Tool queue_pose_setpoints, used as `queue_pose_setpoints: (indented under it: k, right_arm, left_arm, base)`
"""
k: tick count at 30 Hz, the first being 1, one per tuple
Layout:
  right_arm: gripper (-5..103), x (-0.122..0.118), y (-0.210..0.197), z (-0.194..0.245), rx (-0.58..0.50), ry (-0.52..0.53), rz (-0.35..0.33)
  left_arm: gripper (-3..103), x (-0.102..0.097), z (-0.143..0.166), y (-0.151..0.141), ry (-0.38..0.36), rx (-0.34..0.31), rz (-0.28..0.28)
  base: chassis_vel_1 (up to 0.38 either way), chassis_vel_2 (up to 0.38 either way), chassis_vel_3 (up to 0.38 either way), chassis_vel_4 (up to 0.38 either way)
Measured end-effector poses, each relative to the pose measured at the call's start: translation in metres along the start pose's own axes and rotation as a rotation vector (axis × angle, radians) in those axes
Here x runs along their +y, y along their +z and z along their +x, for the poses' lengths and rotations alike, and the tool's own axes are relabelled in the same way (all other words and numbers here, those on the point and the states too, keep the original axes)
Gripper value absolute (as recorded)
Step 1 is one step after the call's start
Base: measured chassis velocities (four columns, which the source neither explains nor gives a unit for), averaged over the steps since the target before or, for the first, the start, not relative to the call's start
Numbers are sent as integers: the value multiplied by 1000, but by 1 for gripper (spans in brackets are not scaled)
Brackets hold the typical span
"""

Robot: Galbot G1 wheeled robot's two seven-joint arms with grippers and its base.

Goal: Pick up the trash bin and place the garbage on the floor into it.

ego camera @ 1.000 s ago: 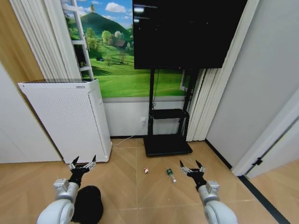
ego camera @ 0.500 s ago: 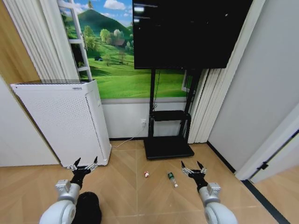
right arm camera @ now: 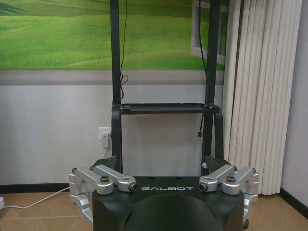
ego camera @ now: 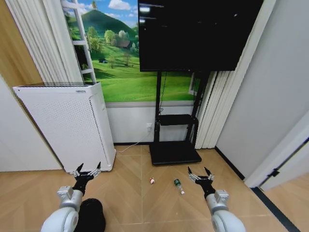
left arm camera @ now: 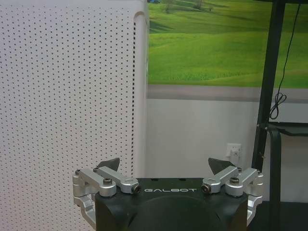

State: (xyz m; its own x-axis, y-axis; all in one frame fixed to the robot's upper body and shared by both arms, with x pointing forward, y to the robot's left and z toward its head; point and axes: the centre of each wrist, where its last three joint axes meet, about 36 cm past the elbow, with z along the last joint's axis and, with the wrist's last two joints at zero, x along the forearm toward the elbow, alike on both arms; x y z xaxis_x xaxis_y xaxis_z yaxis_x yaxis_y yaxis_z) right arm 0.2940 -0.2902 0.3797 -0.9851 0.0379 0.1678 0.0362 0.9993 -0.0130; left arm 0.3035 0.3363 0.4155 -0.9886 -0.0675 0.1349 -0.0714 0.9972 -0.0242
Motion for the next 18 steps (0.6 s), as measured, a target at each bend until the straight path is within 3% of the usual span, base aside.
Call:
queue_pose_setpoints:
  k: [18]
  right_arm:
    - [100,0,2,-1,3,3,-3]
  left_arm:
    - [100,1,1,5,-10,12,-19]
  base:
    - [0,0,0,0]
